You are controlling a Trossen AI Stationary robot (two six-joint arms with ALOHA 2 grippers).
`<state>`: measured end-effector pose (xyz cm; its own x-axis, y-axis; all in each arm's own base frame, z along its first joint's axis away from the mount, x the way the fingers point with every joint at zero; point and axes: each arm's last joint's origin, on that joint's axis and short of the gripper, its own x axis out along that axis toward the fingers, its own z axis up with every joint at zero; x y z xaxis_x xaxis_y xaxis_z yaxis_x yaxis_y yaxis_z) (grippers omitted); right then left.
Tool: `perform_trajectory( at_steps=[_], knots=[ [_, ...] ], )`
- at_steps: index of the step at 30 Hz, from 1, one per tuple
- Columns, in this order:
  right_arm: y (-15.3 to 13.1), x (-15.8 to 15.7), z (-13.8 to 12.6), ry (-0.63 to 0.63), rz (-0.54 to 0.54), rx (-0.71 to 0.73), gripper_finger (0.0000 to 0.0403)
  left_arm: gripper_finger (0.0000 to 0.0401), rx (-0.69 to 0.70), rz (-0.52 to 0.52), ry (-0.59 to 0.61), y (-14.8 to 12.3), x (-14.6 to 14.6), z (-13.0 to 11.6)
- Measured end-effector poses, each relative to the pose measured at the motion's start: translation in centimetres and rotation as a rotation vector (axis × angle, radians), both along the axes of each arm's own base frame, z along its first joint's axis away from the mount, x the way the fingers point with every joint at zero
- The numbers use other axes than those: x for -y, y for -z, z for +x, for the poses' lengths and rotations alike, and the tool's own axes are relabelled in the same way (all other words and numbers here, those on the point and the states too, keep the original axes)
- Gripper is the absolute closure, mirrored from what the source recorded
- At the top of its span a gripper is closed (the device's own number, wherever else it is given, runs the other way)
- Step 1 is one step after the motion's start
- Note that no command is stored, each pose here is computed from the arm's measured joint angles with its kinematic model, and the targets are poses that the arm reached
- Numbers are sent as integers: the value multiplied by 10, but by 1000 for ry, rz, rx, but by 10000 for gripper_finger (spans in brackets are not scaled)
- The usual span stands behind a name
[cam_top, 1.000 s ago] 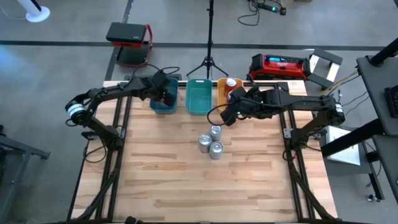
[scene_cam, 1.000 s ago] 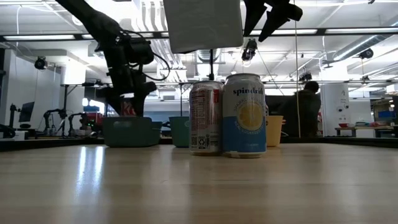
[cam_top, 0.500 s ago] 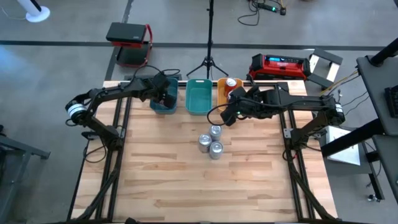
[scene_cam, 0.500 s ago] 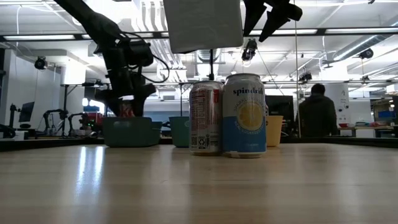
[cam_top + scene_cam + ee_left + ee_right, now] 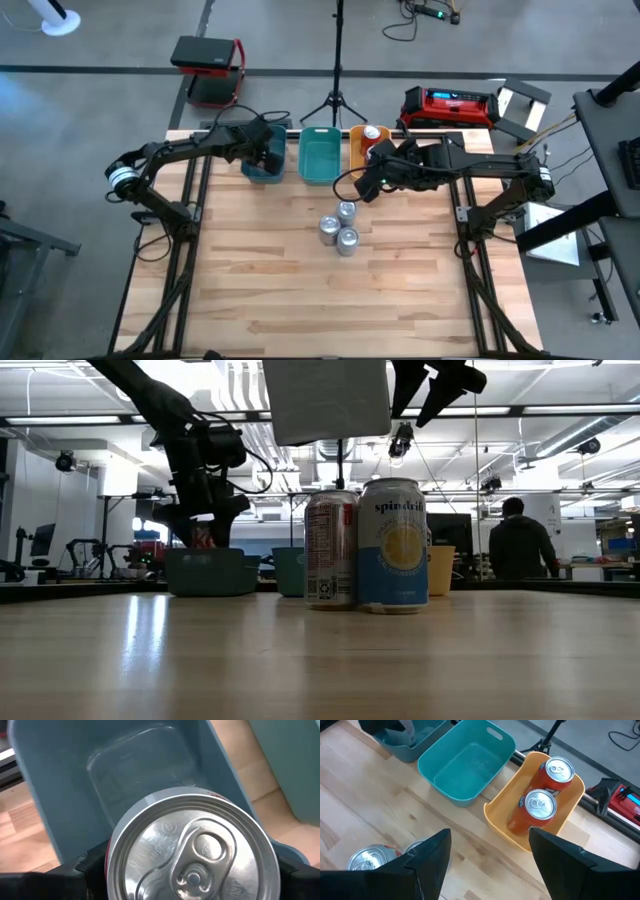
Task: Sort soda cans
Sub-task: Put the left red-silver soda can into the blue bin, then put the red-silver soda can into the blue bin
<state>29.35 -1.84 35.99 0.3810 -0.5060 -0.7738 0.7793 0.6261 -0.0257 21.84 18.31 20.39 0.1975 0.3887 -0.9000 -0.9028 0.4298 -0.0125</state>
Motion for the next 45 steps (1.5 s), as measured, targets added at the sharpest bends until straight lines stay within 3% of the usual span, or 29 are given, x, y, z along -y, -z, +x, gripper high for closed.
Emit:
perform_trajectory(
  at_steps=[23,34,41,45],
  knots=[
    [0,0,0,6,2,3,114,68,12,-20,24,-5,0,2],
    [0,0,0,3,1,-1,106,77,-40,-42,60,-40,-1,3],
    [0,0,0,-2,-1,-6,112,77,22,48,80,-80,3,7],
    [1,0,-1,-4,-1,-15,103,77,78,122,157,-108,16,7]
  ],
)
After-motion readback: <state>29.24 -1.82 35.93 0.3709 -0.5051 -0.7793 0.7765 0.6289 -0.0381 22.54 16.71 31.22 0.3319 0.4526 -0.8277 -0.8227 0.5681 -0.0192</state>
